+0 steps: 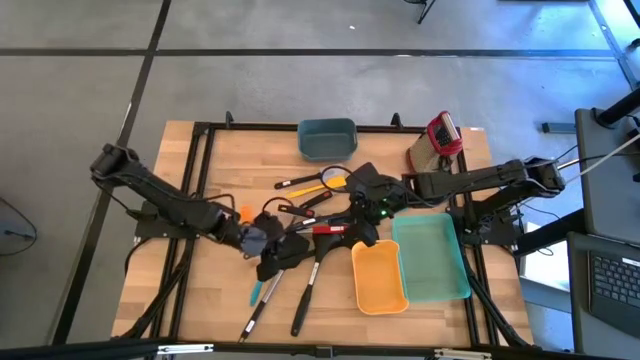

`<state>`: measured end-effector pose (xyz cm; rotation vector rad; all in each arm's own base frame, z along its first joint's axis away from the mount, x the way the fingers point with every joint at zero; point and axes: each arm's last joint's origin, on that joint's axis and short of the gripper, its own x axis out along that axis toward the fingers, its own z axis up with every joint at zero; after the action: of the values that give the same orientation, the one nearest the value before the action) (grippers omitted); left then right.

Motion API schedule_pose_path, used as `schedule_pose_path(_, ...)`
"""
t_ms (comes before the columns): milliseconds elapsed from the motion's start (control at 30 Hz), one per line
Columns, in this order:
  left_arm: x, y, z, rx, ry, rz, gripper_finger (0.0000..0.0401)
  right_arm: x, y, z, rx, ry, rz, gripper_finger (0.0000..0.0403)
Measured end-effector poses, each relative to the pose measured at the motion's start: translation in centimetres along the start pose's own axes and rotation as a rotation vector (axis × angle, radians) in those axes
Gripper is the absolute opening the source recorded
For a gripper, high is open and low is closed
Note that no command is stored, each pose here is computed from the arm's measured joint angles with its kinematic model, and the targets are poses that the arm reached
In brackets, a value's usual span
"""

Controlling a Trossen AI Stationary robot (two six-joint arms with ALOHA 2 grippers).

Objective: Pick & Place Kitchen Items
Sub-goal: Put the red serving spoon into the green bin

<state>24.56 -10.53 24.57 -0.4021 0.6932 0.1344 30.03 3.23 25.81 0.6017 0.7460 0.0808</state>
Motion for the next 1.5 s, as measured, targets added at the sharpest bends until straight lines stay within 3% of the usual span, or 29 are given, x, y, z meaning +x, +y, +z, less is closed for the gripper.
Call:
schedule_pose_path(167, -1.6, 0.0, -0.6, -0.04, -0.115, 0.049, 0.0001, 0.0, 0.2, 0.2, -0.031, -0.025, 0.016, 0.025)
schedule_pose_path(300, -2.4, 1.3, -2.1, -0.093, -0.128, 0.055, 0.0001, 0.0, 0.2, 0.2, -0.032, -0.025, 0.017, 0.025)
schedule_pose_path(500, -2.7, 2.9, -3.6, -0.201, -0.213, -0.011, 0.0001, 0.0, 0.1, 0.2, -0.079, -0.026, 0.012, 0.025)
schedule_pose_path(733, -2.5, 3.8, -3.5, -0.292, -0.337, -0.032, 0.0001, 0.0, 0.1, 0.3, -0.163, -0.039, -0.013, 0.025)
schedule_pose_path(1033, -2.2, 4.5, -2.7, -0.275, -0.35, -0.023, 0.0001, 0.5, -0.6, -0.3, -0.268, 0.027, -0.082, 0.025)
schedule_pose_path(1500, -1.9, 5.1, -2.2, -0.258, -0.312, -0.047, 0.0001, 5.4, -1.6, 0.0, -0.324, 0.202, -0.175, 0.025)
